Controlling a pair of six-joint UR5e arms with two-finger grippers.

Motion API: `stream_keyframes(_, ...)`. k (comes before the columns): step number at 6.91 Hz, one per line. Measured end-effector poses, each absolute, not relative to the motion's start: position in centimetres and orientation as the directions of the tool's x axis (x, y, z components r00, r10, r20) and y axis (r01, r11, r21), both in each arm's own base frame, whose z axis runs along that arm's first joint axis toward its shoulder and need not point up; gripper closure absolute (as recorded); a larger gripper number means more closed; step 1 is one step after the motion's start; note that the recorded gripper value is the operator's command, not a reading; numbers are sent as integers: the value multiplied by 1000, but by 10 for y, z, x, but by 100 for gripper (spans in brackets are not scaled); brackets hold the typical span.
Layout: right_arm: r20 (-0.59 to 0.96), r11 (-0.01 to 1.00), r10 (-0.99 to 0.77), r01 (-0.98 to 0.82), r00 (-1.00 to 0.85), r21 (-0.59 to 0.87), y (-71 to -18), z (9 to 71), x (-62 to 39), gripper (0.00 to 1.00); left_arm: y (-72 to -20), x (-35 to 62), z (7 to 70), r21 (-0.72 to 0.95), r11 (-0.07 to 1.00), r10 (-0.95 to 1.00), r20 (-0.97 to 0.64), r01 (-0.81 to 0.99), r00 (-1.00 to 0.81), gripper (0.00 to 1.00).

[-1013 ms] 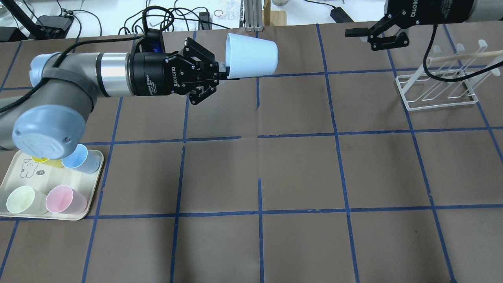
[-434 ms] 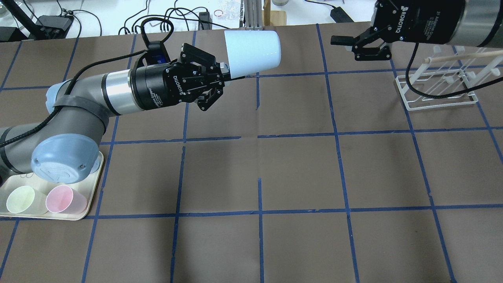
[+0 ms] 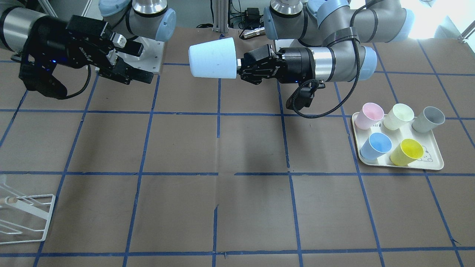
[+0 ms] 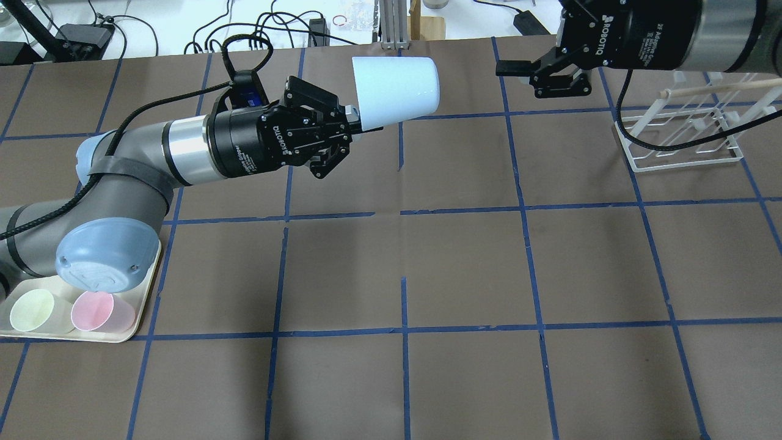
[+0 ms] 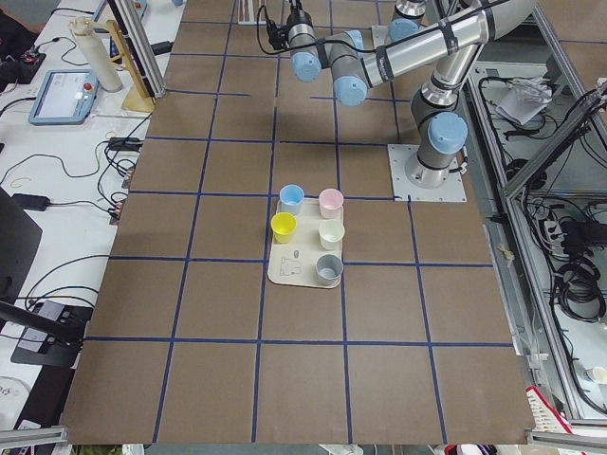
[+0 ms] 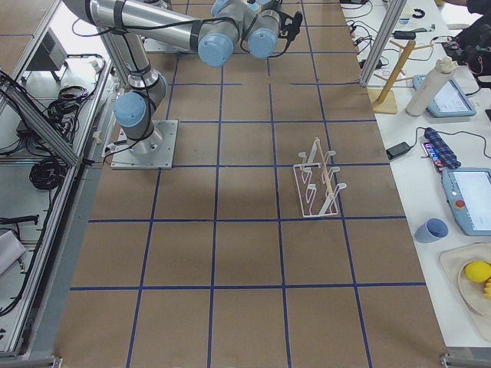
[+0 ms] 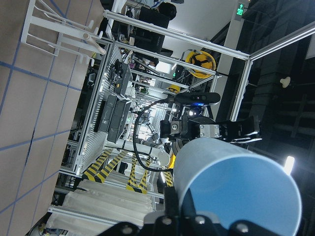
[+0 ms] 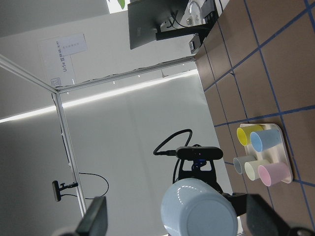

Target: Transfer IKEA cup to right arm and place on rack

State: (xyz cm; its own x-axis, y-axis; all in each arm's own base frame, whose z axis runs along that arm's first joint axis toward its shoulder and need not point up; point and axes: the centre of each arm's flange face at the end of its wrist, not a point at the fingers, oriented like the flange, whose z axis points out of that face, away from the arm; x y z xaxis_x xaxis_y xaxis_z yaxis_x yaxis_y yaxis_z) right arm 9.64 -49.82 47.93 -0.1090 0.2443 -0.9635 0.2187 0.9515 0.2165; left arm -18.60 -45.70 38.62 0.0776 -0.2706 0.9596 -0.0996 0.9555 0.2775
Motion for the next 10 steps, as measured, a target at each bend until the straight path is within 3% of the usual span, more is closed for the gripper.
stream_keyframes(2, -947, 958, 262, 168, -184, 233, -493, 470, 109, 0, -456, -186, 385, 276, 956, -269, 960, -99, 78, 100)
stream_keyframes(10, -946, 964, 264, 92, -186, 251, -482, 463, 150, 0, -455, -186, 383, 284, 954, -277, 958, -100, 79, 100)
